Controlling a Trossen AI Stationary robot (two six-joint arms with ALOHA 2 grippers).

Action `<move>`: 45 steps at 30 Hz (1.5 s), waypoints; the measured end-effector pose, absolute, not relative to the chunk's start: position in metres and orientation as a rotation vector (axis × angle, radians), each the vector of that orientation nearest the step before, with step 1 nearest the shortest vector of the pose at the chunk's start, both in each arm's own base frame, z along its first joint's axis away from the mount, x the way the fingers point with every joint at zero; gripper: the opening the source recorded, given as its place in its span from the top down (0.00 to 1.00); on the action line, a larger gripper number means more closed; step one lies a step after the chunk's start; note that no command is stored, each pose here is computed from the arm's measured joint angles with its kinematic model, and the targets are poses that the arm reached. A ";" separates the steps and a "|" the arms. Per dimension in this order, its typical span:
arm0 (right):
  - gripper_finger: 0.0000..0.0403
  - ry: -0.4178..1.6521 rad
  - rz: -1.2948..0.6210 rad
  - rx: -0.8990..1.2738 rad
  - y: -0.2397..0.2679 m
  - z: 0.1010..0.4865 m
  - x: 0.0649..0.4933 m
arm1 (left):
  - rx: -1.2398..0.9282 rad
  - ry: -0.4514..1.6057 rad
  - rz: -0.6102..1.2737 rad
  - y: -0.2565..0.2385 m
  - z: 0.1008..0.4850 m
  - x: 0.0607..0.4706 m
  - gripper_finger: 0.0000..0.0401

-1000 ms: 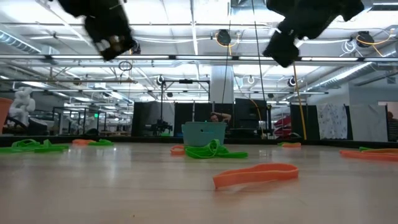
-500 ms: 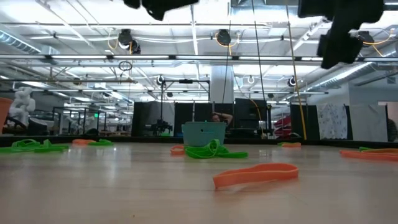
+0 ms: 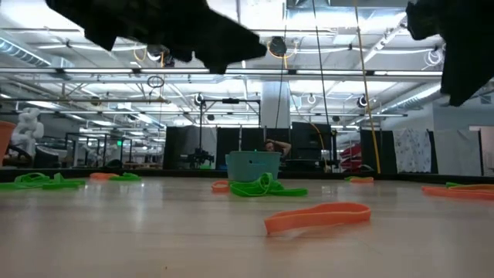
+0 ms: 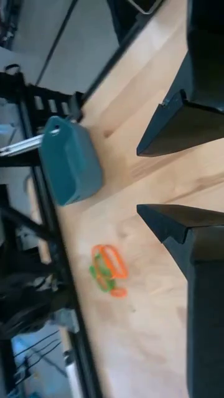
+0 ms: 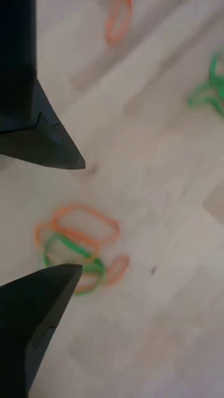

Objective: Sort rubber bands into baskets
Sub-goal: Put the orange rubber band into the orange bin

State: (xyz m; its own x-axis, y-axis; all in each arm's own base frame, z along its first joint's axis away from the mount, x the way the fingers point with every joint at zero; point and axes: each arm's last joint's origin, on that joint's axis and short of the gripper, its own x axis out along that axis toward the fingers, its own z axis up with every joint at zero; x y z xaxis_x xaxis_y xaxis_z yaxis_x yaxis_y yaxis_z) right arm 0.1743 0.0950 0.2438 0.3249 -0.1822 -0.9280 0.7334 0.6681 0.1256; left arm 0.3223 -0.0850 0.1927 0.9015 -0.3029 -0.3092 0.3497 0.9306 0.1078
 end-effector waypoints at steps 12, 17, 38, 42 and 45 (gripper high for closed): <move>0.37 1.143 -0.830 0.565 0.102 0.201 0.207 | 0.170 0.315 -0.439 -0.109 0.179 0.320 0.64; 0.37 1.241 -0.914 0.609 0.102 0.179 0.217 | 0.174 0.316 -0.463 -0.116 0.179 0.317 0.64; 0.47 1.203 -0.894 0.696 0.087 0.141 0.222 | 0.168 0.238 -0.424 -0.106 0.186 0.323 0.64; 0.56 1.170 -0.862 0.726 0.087 0.135 0.223 | 0.161 0.190 -0.398 -0.098 0.191 0.327 0.64; 0.60 1.163 -0.867 0.719 0.085 0.129 0.218 | 0.159 0.167 -0.382 -0.095 0.193 0.329 0.64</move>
